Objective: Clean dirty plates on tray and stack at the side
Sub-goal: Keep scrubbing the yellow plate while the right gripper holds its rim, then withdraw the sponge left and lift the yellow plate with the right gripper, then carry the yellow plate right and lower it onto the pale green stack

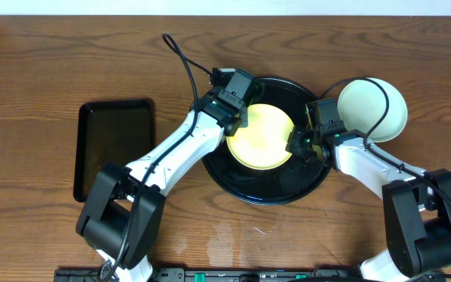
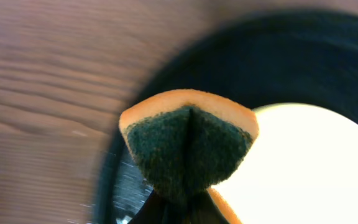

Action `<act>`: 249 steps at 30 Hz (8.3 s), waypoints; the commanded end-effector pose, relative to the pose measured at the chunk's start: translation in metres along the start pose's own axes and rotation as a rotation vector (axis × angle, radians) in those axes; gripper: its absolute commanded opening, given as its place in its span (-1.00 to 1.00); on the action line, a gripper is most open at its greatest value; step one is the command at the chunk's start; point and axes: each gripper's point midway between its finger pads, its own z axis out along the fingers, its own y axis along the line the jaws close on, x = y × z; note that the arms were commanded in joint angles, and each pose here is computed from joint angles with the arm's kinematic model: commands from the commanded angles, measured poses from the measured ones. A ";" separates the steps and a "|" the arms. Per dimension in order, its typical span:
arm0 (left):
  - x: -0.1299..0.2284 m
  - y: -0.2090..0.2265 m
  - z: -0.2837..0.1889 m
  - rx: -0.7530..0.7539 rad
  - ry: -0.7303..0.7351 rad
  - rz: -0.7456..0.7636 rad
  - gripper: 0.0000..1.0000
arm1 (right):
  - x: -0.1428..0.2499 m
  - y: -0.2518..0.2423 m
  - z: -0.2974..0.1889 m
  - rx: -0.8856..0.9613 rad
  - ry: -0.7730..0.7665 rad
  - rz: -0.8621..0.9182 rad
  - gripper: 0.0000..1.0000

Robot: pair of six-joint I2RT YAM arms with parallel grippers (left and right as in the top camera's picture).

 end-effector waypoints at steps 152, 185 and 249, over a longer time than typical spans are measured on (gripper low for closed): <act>-0.055 0.085 -0.074 -0.185 -0.201 -0.100 -0.85 | -0.043 0.032 -0.068 0.004 -0.118 -0.339 -0.97; 0.022 0.048 -0.057 0.142 0.199 -0.110 -0.85 | -0.109 0.031 -0.230 0.573 -0.664 -0.886 -0.98; 0.018 0.046 -0.054 0.153 0.182 -0.111 -0.85 | -0.144 -0.222 -0.156 0.344 -0.453 0.452 -0.98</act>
